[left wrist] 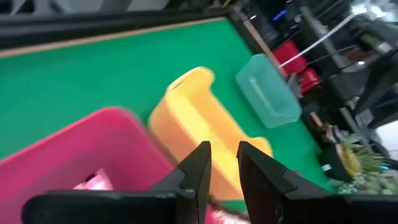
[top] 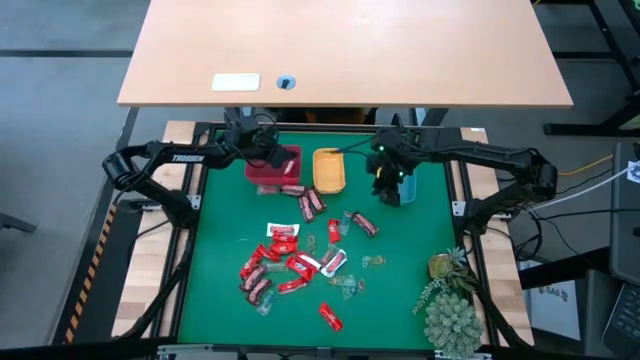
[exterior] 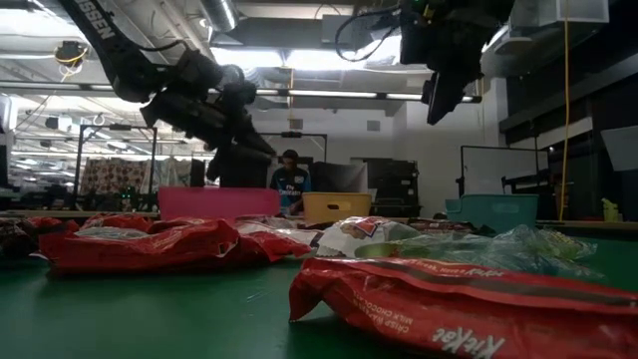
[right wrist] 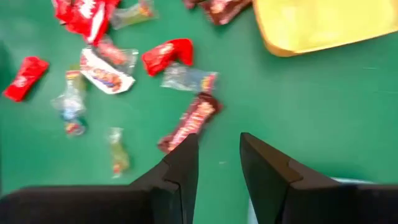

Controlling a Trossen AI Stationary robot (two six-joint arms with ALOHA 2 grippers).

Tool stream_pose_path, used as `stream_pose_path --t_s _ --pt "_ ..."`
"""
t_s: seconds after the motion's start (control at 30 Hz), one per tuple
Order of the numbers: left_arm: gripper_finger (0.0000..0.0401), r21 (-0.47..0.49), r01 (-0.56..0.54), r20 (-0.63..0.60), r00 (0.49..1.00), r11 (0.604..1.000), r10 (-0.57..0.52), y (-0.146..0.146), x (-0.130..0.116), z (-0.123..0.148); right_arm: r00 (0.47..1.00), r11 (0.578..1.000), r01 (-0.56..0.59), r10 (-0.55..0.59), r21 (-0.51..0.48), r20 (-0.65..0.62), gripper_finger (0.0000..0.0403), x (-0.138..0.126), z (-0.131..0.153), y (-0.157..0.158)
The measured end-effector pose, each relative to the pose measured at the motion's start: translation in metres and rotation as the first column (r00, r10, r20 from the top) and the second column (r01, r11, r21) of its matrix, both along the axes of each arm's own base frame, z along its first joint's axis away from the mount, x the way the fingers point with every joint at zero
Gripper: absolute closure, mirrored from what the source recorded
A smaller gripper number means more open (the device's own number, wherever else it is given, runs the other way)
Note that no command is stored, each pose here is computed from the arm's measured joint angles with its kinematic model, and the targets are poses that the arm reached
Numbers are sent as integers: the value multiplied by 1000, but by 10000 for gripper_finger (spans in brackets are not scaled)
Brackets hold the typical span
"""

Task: Sort candy
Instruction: Put the brown chocolate bar into the yellow bin

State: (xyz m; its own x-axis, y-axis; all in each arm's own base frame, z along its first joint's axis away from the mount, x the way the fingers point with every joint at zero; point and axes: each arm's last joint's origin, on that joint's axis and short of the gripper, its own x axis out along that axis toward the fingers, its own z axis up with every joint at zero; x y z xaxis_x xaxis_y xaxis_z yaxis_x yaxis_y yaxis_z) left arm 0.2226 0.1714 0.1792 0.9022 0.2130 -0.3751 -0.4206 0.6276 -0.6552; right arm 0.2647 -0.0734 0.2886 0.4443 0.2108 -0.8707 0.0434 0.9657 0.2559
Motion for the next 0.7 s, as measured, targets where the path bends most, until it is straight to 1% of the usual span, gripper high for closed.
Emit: stream_pose_path --t_s 0.1,0.2,0.27,0.33,0.43,0.57,0.7 --pt "326 23 27 27 999 999 -27 -5 6 3 1000 1000 -17 17 5 -15 285 4 0 17" --pt "326 29 55 26 998 998 -56 -11 10 3 999 1000 -26 26 7 -35 285 7 0 36" --pt "326 29 73 26 997 997 -74 -16 13 3 998 1000 -23 22 -14 -60 285 8 -1 49" --pt "326 29 93 26 995 995 -94 -20 16 3 996 998 -24 20 -58 -82 285 8 -5 61" --pt "326 29 121 26 992 992 -122 -27 20 3 989 993 -51 36 -107 -140 285 4 -18 79" --pt "326 30 154 26 988 988 -155 -35 25 3 978 981 -118 87 -157 -192 285 -3 -42 98" --pt "326 31 178 25 984 984 -178 -42 28 3 971 964 -161 117 -211 -209 285 -10 -64 111"
